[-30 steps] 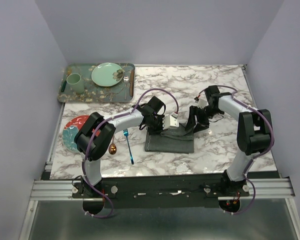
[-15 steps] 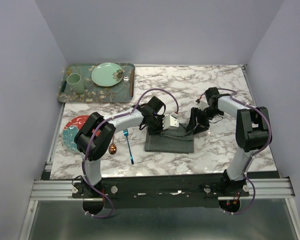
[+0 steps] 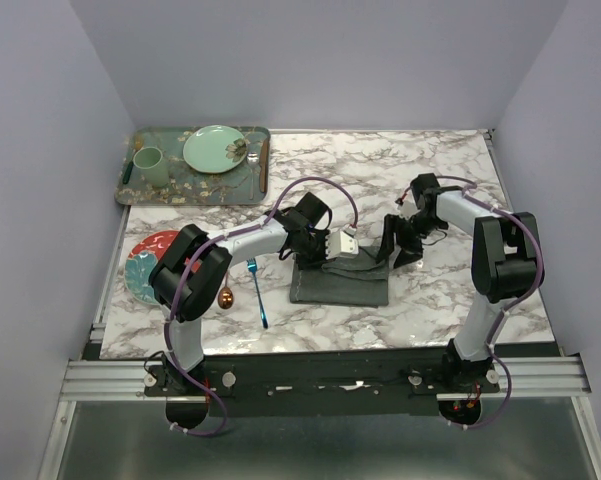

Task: Fold the napkin into a case and place the utensils inside
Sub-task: Smooth out the 2/3-rectangle-folded napkin at the center of the board.

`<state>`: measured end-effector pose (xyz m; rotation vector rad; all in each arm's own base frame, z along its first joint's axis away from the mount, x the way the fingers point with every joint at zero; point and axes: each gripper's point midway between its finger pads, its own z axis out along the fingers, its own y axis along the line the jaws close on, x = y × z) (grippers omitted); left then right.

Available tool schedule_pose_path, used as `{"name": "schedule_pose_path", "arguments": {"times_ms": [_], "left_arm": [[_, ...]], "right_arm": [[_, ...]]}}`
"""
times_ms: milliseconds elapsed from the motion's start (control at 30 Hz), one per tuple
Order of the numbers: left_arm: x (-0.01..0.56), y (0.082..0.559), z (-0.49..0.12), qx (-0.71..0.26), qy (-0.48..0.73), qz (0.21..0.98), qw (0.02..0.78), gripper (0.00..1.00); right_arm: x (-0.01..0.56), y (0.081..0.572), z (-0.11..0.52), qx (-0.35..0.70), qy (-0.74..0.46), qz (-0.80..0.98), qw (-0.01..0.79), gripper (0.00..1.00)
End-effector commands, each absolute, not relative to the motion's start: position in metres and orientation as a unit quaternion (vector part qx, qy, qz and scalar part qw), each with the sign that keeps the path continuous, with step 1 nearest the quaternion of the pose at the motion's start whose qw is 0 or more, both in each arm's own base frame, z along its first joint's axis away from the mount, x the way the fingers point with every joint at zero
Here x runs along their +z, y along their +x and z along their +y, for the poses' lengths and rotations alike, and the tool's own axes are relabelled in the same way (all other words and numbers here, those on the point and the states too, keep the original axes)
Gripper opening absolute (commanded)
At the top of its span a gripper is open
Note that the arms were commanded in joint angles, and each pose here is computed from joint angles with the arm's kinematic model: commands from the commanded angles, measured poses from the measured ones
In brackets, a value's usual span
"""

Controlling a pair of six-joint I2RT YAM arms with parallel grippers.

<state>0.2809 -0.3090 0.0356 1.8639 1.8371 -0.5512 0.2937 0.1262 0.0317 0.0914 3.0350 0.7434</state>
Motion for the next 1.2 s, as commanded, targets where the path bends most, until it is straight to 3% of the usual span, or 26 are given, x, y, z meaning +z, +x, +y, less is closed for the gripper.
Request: {"name": "schedule_pose_path", "arguments": {"times_ms": [0, 133, 267, 500, 700, 767, 800, 1000, 1167], "left_arm": [[0.037, 0.277, -0.312, -0.204, 0.686, 0.661, 0.224, 0.04], [0.037, 0.276, -0.312, -0.204, 0.686, 0.662, 0.224, 0.04], [0.037, 0.277, -0.312, -0.204, 0.687, 0.661, 0.224, 0.04], [0.037, 0.276, -0.311, -0.204, 0.690, 0.658, 0.224, 0.04], [0.037, 0.276, -0.311, -0.204, 0.691, 0.657, 0.223, 0.06], [0.038, 0.277, -0.310, -0.200, 0.690, 0.658, 0.225, 0.15], [0.044, 0.278, -0.310, -0.200, 0.691, 0.653, 0.235, 0.25], [0.084, 0.272, -0.313, -0.209, 0.694, 0.616, 0.308, 0.36], [0.101, 0.260, -0.314, -0.221, 0.690, 0.596, 0.346, 0.37]], "right_arm": [[0.032, 0.304, 0.116, 0.211, 0.037, 0.976, 0.025, 0.57], [0.032, 0.306, 0.119, 0.221, 0.041, 0.974, 0.022, 0.40], [0.041, 0.313, 0.118, 0.219, 0.032, 0.974, 0.044, 0.33], [0.049, 0.320, 0.122, 0.230, 0.023, 0.971, 0.061, 0.10], [0.060, 0.328, 0.124, 0.238, 0.012, 0.967, 0.088, 0.04], [0.062, 0.330, 0.125, 0.242, 0.008, 0.965, 0.099, 0.03], [0.061, 0.330, 0.125, 0.243, 0.006, 0.965, 0.099, 0.01], [0.045, 0.324, 0.126, 0.245, 0.003, 0.966, 0.086, 0.00], [0.041, 0.325, 0.125, 0.242, 0.001, 0.966, 0.089, 0.00]]}}
